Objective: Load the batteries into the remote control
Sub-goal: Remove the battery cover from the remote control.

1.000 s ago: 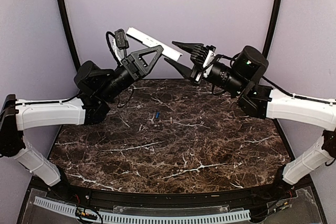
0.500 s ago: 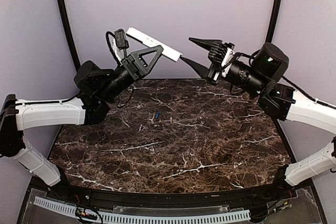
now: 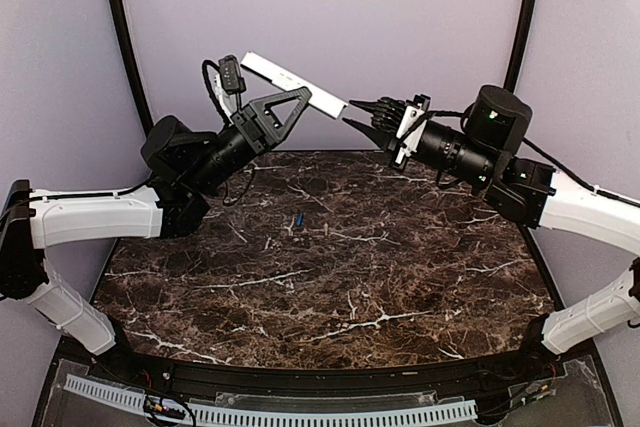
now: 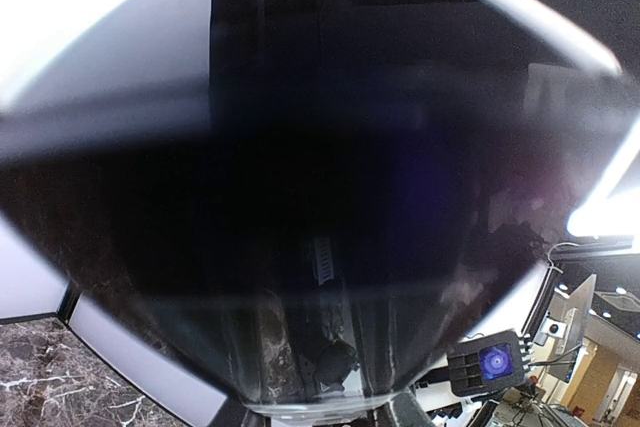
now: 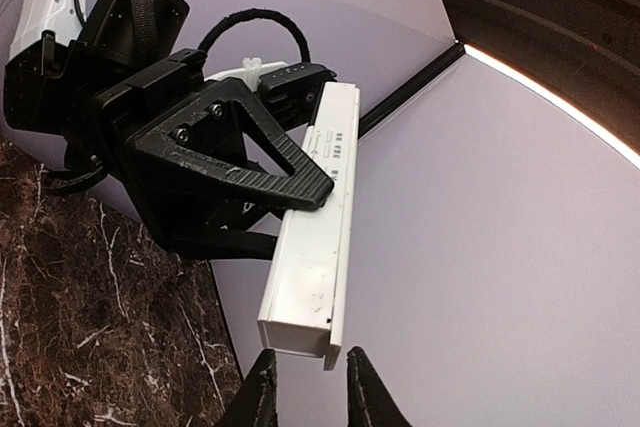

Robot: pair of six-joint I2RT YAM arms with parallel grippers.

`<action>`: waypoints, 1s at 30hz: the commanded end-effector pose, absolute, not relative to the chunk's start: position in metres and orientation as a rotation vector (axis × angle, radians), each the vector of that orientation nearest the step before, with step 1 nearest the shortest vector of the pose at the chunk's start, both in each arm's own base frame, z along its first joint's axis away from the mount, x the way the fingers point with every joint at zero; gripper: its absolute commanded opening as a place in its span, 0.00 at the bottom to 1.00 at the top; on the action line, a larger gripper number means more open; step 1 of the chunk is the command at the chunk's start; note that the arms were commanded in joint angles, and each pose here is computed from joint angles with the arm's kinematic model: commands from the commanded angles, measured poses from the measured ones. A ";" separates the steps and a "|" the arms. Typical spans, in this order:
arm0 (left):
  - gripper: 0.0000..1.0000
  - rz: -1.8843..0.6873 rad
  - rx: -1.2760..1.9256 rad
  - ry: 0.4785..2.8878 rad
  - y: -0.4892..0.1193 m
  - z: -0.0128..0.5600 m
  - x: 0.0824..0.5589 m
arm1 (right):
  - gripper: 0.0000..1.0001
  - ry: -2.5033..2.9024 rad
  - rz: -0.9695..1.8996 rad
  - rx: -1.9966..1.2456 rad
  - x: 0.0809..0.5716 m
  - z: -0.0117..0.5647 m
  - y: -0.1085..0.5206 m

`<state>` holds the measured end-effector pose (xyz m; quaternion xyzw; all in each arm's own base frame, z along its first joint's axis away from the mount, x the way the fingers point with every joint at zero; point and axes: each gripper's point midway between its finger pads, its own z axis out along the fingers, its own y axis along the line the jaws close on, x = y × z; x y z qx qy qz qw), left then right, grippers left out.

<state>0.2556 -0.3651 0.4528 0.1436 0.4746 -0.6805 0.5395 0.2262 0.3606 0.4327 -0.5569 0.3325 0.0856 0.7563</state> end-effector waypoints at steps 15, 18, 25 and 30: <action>0.00 -1.624 0.378 1.072 -0.356 0.470 0.243 | 0.14 0.706 0.150 -1.147 0.235 0.455 0.357; 0.00 -1.625 0.380 1.076 -0.357 0.469 0.243 | 0.14 0.699 0.153 -1.148 0.234 0.456 0.357; 0.00 -1.629 0.379 1.079 -0.358 0.467 0.243 | 0.09 0.690 0.161 -1.166 0.232 0.454 0.360; 0.00 -1.632 0.383 1.083 -0.359 0.466 0.243 | 0.04 0.686 0.168 -1.174 0.231 0.453 0.361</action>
